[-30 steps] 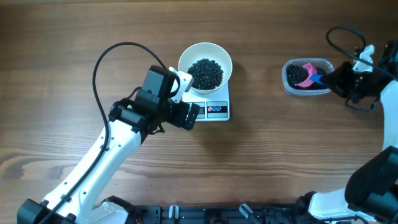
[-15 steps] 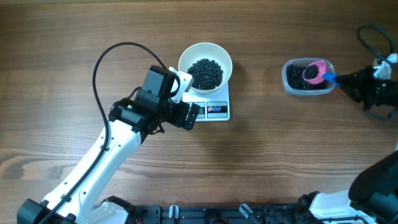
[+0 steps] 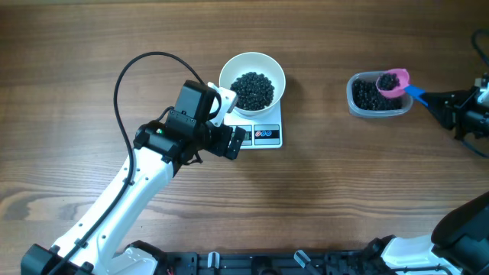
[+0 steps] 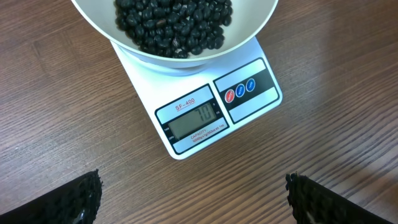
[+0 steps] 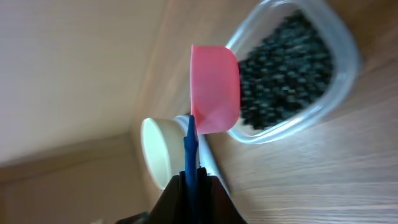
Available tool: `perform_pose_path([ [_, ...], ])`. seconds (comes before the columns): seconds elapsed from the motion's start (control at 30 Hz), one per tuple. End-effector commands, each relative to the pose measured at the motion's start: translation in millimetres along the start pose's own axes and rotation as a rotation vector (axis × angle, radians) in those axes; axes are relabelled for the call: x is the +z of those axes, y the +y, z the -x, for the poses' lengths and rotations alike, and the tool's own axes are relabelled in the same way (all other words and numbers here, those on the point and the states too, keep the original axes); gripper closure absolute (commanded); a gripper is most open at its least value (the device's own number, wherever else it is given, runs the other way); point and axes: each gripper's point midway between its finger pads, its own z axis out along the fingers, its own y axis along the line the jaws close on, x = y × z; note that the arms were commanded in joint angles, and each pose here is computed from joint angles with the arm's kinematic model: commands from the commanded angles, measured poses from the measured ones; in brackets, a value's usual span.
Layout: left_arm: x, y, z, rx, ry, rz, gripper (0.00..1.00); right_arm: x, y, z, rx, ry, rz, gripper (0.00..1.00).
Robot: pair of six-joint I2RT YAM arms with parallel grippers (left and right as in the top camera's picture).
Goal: Scoop item into bowl and weigh 150g on scale
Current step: 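Lift the filled scoop from the tub with the right gripper, then carry the filled pink scoop over the white bowl with the right gripper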
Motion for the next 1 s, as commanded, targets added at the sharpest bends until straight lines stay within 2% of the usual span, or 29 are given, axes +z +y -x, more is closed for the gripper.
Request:
perform_pose_path([
  [0.0,-6,-2,8,0.008,-0.028,-0.010,0.00,0,26,-5,0.005,0.038,0.158,0.96],
  [0.2,-6,-2,8,0.008,-0.028,-0.010,0.00,10,50,-18,-0.018,0.101,0.249,0.96],
  [0.4,-6,-2,8,0.008,-0.028,-0.010,0.00,48,80,-55,-0.116,0.244,0.274,0.96],
  [0.7,-6,-2,8,0.008,-0.028,-0.010,0.00,108,132,-119,-0.428,0.417,0.354,0.96],
  [0.83,-6,-2,8,0.008,-0.028,-0.010,0.00,129,152,-135,-0.600,0.418,0.387,0.96],
  [0.97,-6,-2,8,0.008,-0.028,-0.010,0.00,157,159,-143,-0.748,0.362,0.315,0.96],
])
